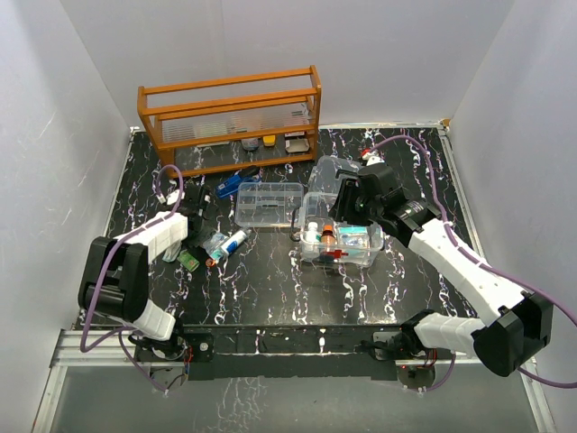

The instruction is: Organize the medicine kit

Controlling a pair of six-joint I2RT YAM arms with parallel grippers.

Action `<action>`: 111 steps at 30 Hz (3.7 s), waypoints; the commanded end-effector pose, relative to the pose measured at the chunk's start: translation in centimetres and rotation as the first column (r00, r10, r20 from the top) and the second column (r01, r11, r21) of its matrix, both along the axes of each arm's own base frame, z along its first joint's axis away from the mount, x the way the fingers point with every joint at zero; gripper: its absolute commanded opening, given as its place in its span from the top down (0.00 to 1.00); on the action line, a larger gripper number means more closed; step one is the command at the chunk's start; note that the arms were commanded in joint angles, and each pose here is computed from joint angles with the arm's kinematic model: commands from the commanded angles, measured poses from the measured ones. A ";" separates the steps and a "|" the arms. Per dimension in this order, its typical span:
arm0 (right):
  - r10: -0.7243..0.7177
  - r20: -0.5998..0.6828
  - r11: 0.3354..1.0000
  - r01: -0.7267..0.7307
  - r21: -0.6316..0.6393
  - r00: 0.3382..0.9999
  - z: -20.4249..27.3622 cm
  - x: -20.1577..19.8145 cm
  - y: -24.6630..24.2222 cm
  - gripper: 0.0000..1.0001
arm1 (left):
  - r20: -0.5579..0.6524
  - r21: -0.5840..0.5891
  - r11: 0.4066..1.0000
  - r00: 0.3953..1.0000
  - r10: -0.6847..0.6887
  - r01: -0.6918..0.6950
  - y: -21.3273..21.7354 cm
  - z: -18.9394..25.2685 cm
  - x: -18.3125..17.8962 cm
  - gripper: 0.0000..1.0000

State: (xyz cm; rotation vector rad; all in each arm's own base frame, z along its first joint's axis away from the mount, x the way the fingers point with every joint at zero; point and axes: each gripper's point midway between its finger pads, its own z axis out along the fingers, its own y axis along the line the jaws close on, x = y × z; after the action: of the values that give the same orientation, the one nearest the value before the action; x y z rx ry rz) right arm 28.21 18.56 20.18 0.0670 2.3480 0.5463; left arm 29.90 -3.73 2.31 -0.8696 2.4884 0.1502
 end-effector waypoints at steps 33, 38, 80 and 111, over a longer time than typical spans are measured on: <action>0.077 0.114 0.988 -0.091 0.126 0.991 2.9 0.9 2.4 0.58 | 0.349 -0.052 0.905 0.857 -0.380 0.423 -4.4 13.1 3.5 0.89; 0.184 0.141 0.951 -0.213 0.225 0.973 3.6 0.2 4.9 0.52 | 0.529 -0.180 0.721 0.683 -0.503 0.670 -10.3 16.2 2.4 0.86; 0.203 0.087 0.851 -0.220 0.477 0.975 4.4 -0.8 14.6 0.90 | 0.681 -0.259 0.482 0.512 -0.523 0.837 -21.2 19.4 -3.2 0.77; -0.134 0.184 0.988 0.145 -0.048 0.974 5.2 3.7 -3.8 0.99 | 0.578 0.232 0.782 0.564 -0.589 0.579 -10.0 19.0 -0.3 0.12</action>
State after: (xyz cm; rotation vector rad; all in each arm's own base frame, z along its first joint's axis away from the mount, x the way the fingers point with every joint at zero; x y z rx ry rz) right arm 31.94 16.65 22.78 0.1489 2.2124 0.4520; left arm 28.95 -14.49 20.09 0.0197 2.0235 -0.3647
